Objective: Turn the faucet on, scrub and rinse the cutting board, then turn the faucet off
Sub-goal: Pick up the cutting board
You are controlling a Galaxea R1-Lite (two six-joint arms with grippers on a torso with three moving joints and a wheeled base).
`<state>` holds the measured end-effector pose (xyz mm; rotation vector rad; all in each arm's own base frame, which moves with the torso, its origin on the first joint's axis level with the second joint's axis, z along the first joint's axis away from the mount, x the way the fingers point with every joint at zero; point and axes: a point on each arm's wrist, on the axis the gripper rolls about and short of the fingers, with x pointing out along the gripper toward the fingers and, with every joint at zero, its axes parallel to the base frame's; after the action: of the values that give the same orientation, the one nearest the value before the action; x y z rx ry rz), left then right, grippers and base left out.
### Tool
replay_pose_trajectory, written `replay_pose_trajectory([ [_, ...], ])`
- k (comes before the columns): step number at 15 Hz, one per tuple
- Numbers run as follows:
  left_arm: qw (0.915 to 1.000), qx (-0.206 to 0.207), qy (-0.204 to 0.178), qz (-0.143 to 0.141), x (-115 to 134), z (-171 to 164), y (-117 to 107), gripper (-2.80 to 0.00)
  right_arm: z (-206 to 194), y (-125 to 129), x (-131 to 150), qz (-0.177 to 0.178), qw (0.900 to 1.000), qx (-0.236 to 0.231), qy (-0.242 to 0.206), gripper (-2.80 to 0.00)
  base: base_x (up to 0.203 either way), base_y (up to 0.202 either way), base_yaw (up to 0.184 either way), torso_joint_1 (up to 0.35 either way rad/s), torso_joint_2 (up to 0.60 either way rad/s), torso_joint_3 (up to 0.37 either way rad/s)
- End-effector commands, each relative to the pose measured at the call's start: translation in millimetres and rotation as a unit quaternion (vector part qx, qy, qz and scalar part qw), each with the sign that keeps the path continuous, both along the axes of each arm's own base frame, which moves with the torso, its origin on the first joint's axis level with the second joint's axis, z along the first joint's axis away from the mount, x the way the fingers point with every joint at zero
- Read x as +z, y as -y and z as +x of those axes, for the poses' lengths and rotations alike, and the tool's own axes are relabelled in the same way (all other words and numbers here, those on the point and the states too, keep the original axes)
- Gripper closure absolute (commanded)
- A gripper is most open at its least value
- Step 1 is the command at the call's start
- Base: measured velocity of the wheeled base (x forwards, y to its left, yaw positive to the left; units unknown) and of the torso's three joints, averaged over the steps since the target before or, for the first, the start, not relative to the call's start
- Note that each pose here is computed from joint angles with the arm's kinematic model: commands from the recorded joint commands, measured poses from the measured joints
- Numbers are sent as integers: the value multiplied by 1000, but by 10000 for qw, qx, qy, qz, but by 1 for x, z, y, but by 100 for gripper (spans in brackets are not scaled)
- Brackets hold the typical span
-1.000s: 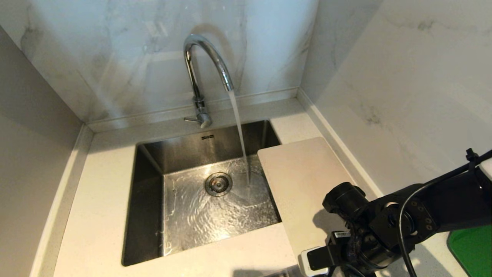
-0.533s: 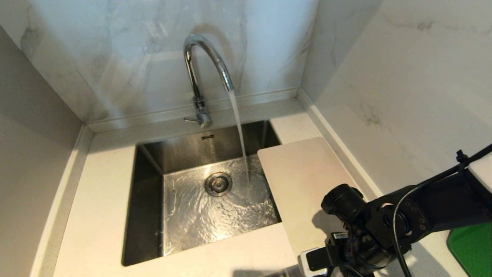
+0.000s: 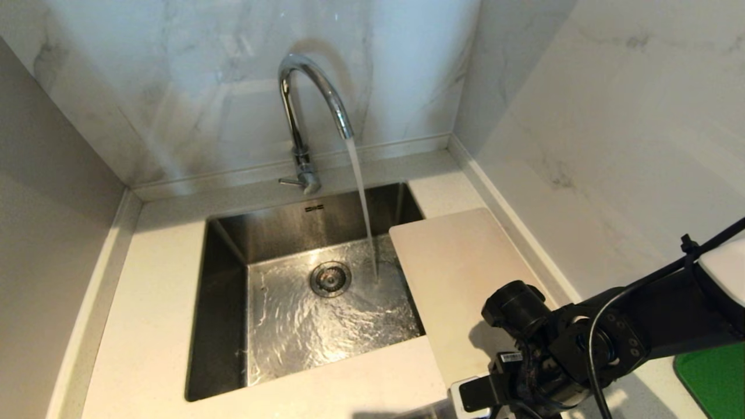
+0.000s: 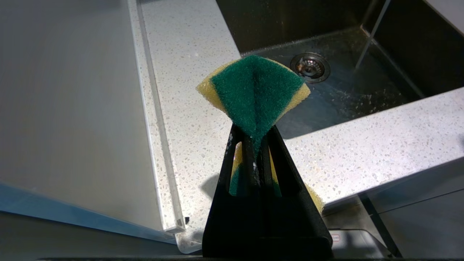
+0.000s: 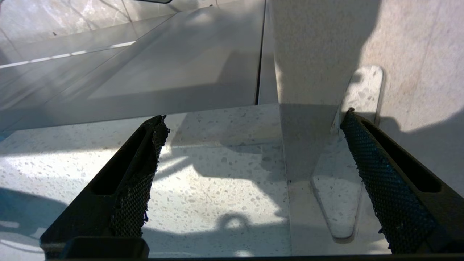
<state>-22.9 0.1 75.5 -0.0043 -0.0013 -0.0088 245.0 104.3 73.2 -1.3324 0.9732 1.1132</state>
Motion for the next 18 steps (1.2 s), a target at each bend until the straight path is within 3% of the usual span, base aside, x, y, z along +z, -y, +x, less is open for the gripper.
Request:
replay_pose_trajectory([
  [1,10000,-2,-6,-2,0,0,0,0,0,-1,-9,-69,9998,38,-154,-280,0,0,0,0,0,0],
  [18,10000,-2,-6,-2,0,0,0,0,-19,0,-13,-91,9996,146,-236,-280,0,0,0,2,1,0],
])
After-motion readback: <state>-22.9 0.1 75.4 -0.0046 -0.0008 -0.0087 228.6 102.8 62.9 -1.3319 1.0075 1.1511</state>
